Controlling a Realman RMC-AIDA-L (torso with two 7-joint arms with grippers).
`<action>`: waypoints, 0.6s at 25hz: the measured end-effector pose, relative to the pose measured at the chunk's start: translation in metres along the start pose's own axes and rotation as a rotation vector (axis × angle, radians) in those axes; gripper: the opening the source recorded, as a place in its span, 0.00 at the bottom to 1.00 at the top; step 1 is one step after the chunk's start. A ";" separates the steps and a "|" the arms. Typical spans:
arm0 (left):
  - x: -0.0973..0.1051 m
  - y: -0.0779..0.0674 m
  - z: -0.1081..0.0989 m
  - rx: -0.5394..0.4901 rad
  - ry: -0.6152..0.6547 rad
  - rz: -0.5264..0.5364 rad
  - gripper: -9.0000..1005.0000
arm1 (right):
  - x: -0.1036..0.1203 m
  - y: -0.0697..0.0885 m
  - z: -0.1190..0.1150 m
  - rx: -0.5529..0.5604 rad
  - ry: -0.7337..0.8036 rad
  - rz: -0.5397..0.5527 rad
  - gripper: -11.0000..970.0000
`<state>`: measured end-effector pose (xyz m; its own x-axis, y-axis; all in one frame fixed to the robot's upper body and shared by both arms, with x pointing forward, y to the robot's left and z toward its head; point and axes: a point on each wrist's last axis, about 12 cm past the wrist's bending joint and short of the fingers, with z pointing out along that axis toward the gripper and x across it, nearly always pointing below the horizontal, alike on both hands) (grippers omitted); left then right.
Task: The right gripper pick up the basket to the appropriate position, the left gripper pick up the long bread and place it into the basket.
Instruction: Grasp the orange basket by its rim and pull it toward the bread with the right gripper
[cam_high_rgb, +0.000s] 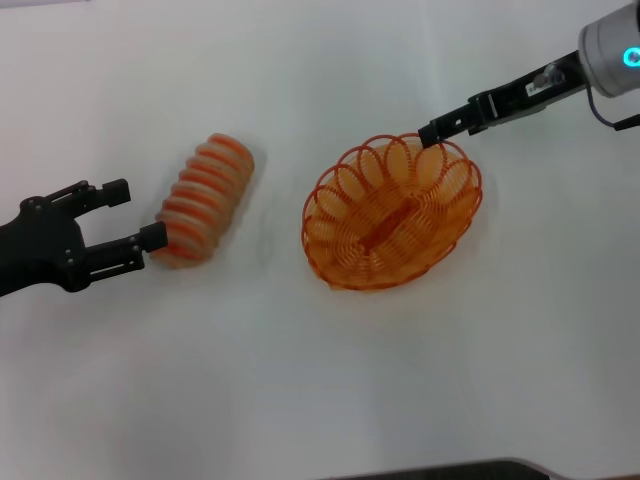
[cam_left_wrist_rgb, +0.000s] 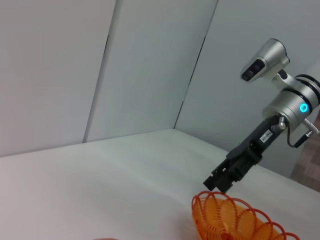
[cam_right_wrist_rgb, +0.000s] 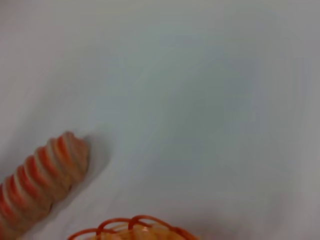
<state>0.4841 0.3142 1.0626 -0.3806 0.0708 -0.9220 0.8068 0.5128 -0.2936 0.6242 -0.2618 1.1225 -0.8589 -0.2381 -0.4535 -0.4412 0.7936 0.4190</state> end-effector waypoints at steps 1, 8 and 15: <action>0.000 0.000 0.000 0.000 0.000 0.002 0.84 | -0.001 0.002 0.002 0.005 0.014 -0.012 0.96; 0.002 -0.001 0.000 -0.001 0.001 0.001 0.84 | -0.001 0.009 0.009 0.018 0.066 -0.059 0.96; 0.001 -0.001 0.000 0.002 0.003 0.005 0.84 | 0.003 0.007 0.010 0.023 0.079 -0.057 0.96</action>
<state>0.4831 0.3136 1.0614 -0.3781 0.0763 -0.9226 0.8096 0.5107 -0.2895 0.6210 -0.2510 1.1159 -0.8509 -0.3260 -0.4120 -0.4847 0.7898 0.3759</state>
